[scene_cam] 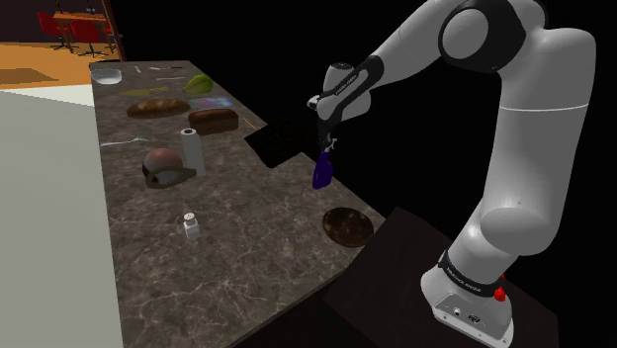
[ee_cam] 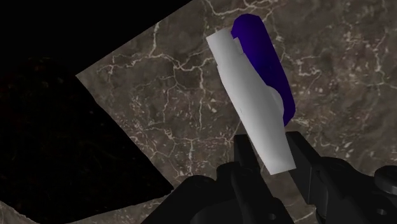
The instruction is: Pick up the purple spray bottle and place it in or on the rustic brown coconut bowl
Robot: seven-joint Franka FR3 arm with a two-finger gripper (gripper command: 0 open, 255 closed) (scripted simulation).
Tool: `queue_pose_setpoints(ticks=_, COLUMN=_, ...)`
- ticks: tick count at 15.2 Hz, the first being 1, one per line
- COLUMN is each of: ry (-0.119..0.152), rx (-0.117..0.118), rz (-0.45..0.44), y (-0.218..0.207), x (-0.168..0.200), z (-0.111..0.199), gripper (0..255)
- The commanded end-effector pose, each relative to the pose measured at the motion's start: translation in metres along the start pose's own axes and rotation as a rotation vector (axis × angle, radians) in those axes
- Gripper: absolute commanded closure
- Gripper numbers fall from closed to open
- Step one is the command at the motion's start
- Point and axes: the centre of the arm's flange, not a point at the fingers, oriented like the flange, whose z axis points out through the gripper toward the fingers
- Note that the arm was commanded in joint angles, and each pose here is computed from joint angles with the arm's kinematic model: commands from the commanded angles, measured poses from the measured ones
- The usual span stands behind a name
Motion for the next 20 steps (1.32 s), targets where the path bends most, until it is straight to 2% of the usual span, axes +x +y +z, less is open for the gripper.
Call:
queue_pose_setpoints(ticks=1, ry=0.000, rx=0.000, rz=0.000, y=0.000, x=0.000, z=0.000, gripper=255)
queue_pose_setpoints(ticks=4, ry=0.000, rx=0.000, rz=0.000, y=0.000, x=0.000, z=0.000, gripper=255)
queue_pose_setpoints(ticks=20, ry=0.000, rx=0.000, rz=0.000, y=0.020, x=-0.001, z=-0.082, gripper=255)
